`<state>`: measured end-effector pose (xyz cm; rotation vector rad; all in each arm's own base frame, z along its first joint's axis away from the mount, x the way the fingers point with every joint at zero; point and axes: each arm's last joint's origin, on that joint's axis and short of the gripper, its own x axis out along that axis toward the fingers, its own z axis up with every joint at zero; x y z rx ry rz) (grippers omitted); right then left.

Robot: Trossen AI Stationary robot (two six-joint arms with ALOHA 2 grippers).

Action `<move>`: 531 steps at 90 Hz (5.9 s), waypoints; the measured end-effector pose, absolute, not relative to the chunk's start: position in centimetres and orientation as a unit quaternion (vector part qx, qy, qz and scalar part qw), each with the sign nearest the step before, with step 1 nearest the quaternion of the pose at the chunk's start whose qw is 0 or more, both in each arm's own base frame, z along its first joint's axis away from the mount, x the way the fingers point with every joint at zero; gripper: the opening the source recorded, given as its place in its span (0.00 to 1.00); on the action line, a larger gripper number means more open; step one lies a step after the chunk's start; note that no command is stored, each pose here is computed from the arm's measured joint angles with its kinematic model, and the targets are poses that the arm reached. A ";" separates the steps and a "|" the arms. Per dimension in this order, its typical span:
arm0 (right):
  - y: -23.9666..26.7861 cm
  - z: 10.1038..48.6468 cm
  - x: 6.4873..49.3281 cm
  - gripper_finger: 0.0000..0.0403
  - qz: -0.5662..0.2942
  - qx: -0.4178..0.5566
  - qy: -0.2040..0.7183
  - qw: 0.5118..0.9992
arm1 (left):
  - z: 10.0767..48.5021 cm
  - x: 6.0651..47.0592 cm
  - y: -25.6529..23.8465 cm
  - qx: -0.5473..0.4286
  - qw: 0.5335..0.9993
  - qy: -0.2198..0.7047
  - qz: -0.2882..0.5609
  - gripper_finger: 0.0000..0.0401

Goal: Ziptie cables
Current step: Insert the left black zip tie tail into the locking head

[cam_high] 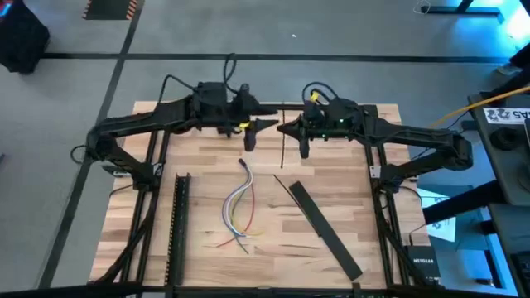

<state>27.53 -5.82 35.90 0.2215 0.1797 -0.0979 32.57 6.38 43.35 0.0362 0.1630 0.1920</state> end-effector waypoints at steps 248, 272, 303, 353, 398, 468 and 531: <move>1.1 37.8 31.1 0.29 0.113 -0.710 0.141 0.680 | 46.6 28.9 10.9 -0.266 0.963 -0.027 0.030 0.00; 2.6 37.6 30.9 0.06 0.114 -0.616 0.153 0.764 | 46.5 28.5 11.7 -0.254 0.966 -0.023 0.026 0.00; 1.0 39.4 31.5 0.00 0.020 -0.264 0.093 0.960 | 46.5 28.7 11.3 -0.071 0.997 -0.016 0.031 0.00; -4.4 41.3 30.0 0.00 0.039 0.140 0.040 0.989 | 44.1 29.6 8.8 0.322 0.922 0.163 0.137 0.00; -6.1 41.8 29.6 0.00 0.093 0.231 0.032 0.968 | 44.4 30.0 7.3 0.373 0.902 0.159 0.146 0.00; -6.5 41.9 29.5 0.00 0.105 0.250 0.032 0.962 | 44.7 30.2 7.1 0.395 0.895 0.146 0.145 0.00; -6.6 41.8 30.1 0.00 0.116 0.333 0.032 0.935 | 44.7 30.3 6.5 0.443 0.875 0.147 0.131 0.00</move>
